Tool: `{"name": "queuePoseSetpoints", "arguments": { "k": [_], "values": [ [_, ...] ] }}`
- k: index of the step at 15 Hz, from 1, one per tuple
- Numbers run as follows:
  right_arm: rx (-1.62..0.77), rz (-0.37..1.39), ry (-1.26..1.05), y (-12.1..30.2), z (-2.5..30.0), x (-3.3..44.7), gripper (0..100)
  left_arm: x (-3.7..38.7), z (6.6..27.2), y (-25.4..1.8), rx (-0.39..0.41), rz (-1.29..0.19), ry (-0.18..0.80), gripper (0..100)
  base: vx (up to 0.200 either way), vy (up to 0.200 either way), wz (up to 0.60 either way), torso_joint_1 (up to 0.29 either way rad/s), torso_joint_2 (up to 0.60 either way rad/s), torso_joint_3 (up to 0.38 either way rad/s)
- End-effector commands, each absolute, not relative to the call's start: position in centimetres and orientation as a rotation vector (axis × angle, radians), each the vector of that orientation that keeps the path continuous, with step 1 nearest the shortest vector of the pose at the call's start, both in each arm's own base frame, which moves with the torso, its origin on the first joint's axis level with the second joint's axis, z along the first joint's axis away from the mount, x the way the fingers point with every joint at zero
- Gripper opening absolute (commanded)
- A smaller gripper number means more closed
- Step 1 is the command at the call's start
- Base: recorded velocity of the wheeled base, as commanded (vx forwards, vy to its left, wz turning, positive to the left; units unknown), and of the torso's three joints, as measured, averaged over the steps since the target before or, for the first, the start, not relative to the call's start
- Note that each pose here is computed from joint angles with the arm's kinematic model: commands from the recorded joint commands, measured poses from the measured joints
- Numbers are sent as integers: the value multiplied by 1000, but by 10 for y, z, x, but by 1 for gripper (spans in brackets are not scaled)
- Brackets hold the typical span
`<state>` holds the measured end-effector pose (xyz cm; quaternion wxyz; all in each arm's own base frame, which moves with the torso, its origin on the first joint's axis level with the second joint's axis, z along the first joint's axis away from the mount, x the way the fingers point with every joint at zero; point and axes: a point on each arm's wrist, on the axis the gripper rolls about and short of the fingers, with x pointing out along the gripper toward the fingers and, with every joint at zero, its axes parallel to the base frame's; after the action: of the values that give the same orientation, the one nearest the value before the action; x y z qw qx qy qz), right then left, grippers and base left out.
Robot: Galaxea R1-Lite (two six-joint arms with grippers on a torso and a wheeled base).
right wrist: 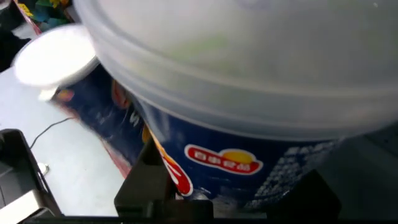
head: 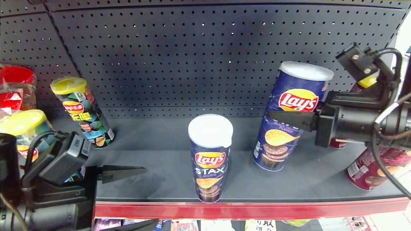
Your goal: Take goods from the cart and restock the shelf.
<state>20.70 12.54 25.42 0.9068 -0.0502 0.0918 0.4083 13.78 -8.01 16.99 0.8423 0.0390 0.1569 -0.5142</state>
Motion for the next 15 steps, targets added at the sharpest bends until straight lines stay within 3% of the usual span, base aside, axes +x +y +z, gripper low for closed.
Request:
{"name": "queuePoseSetpoints", "arguments": {
  "k": [1,15],
  "values": [
    [-109,850,245,140,241,230,0,118,176,-70,69,-1055,282,100,0,0,0,0,0,0],
    [-118,893,259,165,235,245,0,88,169,-56,65,-1038,270,100,0,0,0,0,0,0]
  ]
}}
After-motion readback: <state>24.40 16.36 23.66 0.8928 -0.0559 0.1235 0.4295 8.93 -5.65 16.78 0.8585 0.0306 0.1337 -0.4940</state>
